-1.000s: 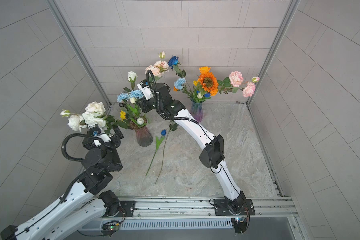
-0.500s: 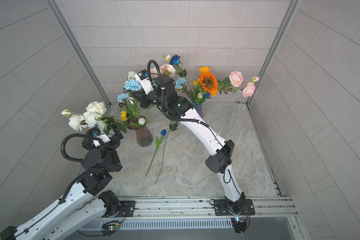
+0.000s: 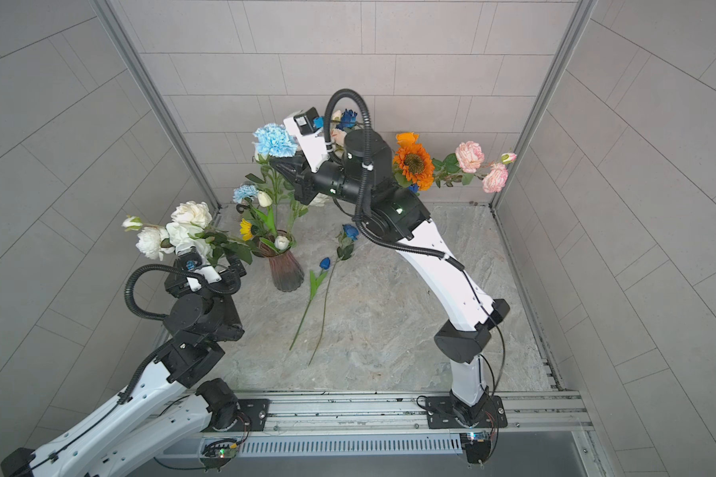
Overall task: Pick out blue flowers from the vase
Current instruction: Pick up the flower from the vase, then place the flower at the center of the board.
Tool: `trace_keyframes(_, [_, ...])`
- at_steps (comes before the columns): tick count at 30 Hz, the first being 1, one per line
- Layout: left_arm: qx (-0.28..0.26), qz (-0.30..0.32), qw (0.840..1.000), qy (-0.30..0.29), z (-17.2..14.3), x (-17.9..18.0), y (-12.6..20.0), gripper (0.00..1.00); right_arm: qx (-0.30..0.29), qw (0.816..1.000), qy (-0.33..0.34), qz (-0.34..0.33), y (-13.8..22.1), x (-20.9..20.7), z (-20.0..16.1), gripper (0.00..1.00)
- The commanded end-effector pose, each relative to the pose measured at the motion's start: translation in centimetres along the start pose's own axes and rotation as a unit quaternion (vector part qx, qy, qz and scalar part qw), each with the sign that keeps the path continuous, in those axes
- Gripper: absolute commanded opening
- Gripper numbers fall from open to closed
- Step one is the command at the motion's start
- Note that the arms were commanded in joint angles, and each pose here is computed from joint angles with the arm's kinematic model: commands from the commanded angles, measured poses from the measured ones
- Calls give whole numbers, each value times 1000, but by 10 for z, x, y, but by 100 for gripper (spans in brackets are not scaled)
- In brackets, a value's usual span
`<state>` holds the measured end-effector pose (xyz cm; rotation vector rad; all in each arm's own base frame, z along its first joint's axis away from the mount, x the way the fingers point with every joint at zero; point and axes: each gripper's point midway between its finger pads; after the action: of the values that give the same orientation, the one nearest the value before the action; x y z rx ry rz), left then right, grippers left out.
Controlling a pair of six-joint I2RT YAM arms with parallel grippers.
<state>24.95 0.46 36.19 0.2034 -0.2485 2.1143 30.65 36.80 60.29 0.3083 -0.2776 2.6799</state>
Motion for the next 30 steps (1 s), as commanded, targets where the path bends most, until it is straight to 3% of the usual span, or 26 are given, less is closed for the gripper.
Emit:
trace_keyframes(1, [-1,8,1000,2,0,2,-1,96,-33,999,43,3,36,25,34,10])
trace_keyframes(8, [-1,10,1000,7,-1,3,-1,96,-60,997,42,1,97,48,57,9])
trace_keyframes(13, [-1,7,1000,4,0,3,-1,96,-54,998,-21,-38,129,20,47,9])
trace_keyframes(20, [-6,-4,1000,4,3,-1,-1,96,-17,978,-203,-52,120,-66,-25,8])
trace_keyframes(30, [-10,-6,1000,5,4,0,0,96,57,942,-320,-85,92,-137,-152,8])
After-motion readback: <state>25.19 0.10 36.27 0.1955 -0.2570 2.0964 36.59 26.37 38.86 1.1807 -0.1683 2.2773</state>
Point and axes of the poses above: each gripper's point midway between its finger pads, its own y axis back along the fingers, its own x axis along the line the jaws close on, z = x × y, and after that the axes turned 13 degrees about -y, right-handed
